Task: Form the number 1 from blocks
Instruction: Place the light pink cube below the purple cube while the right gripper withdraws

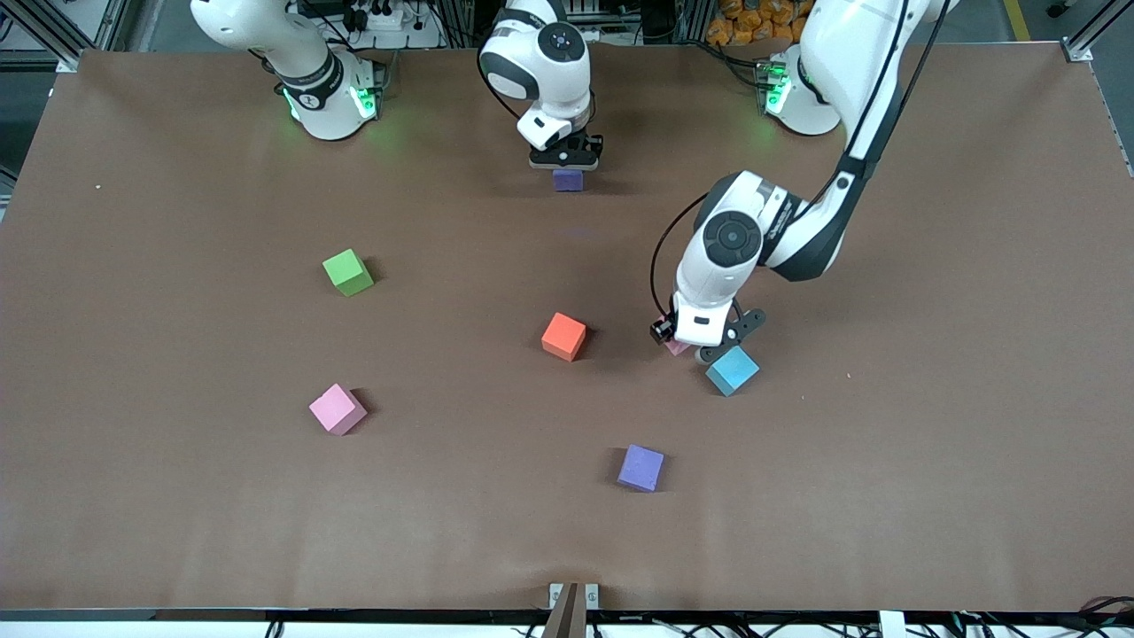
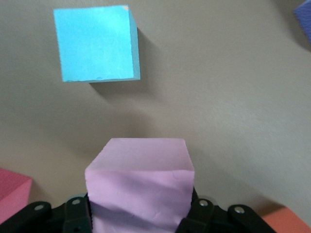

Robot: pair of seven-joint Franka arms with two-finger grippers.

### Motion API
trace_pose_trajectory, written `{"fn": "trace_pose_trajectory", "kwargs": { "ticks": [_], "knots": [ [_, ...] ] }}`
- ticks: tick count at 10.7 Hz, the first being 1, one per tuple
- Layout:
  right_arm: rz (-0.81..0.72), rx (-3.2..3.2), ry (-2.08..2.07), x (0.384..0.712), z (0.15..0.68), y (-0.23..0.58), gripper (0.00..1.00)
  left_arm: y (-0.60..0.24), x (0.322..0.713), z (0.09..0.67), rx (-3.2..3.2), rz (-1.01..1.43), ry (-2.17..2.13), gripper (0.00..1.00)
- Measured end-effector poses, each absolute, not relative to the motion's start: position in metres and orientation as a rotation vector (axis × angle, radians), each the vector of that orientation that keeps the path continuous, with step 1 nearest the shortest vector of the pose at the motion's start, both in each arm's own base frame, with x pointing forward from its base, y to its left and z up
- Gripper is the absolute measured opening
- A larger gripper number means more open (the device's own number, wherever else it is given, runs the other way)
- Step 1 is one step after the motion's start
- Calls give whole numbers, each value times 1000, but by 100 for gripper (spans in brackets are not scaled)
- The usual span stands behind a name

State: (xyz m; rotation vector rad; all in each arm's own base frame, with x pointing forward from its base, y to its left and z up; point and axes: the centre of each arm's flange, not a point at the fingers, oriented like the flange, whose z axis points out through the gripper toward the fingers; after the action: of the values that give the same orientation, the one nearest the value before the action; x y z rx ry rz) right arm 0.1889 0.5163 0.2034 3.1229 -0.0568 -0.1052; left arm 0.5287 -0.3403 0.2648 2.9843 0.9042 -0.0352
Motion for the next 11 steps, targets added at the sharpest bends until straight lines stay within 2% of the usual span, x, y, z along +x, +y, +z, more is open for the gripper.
{"fn": "trace_pose_trajectory", "kwargs": {
  "ticks": [3, 5, 8, 11],
  "knots": [
    [-111, 3108, -50, 195, 202, 512, 60, -356, 514, 288, 3025, -57, 774, 64],
    [-109, 3108, -90, 209, 202, 507, 68, -376, 497, 290, 3036, -82, 706, 64],
    [-95, 3129, -179, 246, 212, 500, 99, -399, 477, 289, 3051, -97, 630, 64],
    [-109, 3137, -188, 305, 255, 477, 100, -406, 470, 286, 3084, -70, 564, 64]
  ]
}}
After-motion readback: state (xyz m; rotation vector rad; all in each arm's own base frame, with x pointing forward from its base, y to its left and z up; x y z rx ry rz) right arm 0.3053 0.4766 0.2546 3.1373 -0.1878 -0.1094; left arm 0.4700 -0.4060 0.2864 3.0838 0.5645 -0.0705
